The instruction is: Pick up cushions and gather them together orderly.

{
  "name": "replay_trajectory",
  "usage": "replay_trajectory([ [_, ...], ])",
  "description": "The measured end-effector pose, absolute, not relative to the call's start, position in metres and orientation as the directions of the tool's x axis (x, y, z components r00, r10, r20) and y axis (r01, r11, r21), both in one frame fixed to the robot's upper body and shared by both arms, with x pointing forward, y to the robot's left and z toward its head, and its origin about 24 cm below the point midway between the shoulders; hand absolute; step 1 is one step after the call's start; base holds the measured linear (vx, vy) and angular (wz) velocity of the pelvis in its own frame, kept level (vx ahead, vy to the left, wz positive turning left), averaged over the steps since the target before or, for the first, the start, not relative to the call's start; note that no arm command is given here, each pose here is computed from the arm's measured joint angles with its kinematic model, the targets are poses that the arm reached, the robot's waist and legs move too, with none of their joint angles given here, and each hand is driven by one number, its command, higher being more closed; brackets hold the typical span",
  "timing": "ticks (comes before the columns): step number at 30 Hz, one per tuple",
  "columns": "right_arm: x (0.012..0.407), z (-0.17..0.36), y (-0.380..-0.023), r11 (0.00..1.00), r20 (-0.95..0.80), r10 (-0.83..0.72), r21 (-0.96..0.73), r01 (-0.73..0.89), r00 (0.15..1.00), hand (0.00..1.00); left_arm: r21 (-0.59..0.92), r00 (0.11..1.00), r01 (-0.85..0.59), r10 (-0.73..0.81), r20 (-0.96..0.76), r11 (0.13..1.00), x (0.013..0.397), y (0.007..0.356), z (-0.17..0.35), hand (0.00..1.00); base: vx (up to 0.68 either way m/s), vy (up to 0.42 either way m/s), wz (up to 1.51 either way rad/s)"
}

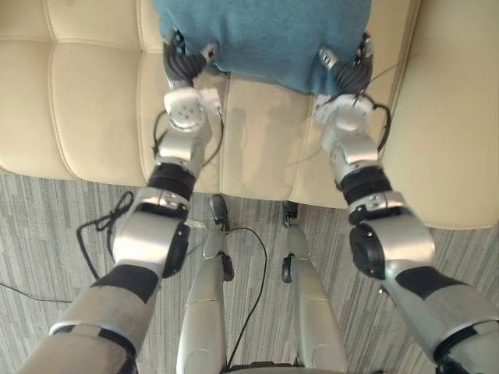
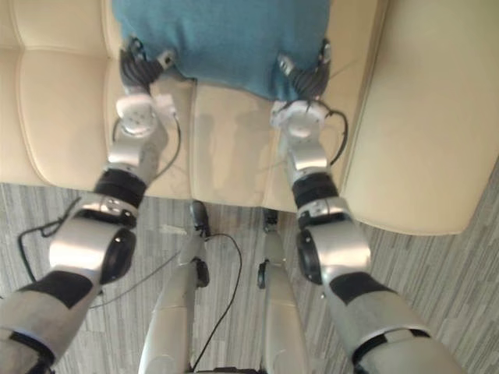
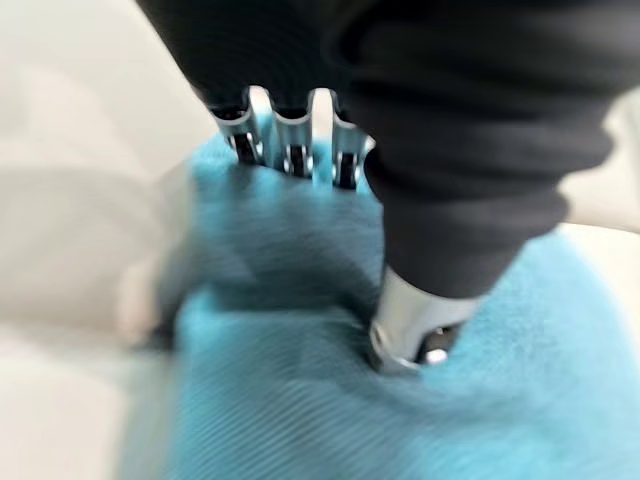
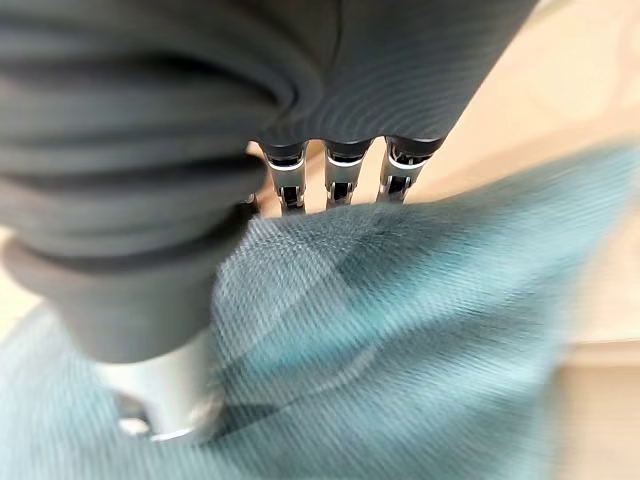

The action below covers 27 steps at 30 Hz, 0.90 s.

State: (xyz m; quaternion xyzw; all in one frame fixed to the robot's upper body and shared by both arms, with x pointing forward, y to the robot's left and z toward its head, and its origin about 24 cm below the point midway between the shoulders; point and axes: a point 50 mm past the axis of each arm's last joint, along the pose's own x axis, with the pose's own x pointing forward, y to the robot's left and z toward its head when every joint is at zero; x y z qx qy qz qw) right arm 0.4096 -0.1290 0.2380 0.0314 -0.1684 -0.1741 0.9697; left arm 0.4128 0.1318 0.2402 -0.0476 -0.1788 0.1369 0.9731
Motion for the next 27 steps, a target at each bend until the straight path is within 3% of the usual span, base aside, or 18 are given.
replay_trajectory([
  [10, 0.387, 0.207, -0.138, 0.947, 0.370, -0.319, 0.093, 0.307, 0.873, 0.00, -0.087, 0.901, -0.263, 0.277, 0.334, 0.961, 0.403, 0.149, 0.211, 0.00, -0.05, -0.052, 0.02],
  [15, 0.357, 0.204, -0.170, 0.936, 0.474, -0.341, 0.095, 0.338, 0.812, 0.00, -0.084, 0.884, -0.248, 0.261, 0.387, 0.965, 0.386, 0.167, 0.204, 0.00, -0.01, -0.054, 0.02],
  [18, 0.330, 0.174, -0.195, 0.917, 0.456, -0.387, 0.100, 0.386, 0.801, 0.00, -0.094, 0.890, -0.246, 0.264, 0.372, 0.965, 0.367, 0.176, 0.174, 0.00, 0.04, -0.047, 0.03],
  [23, 0.289, 0.108, -0.213, 0.915, 0.308, -0.389, 0.024, 0.402, 0.868, 0.00, -0.140, 0.952, -0.253, 0.272, 0.142, 0.957, 0.327, 0.175, 0.084, 0.00, 0.07, -0.029, 0.04],
  [27, 0.244, 0.034, -0.210, 0.928, 0.046, -0.371, -0.023, 0.373, 0.927, 0.00, -0.152, 0.950, -0.292, 0.269, -0.158, 0.944, 0.265, 0.172, -0.005, 0.00, 0.11, -0.016, 0.02],
])
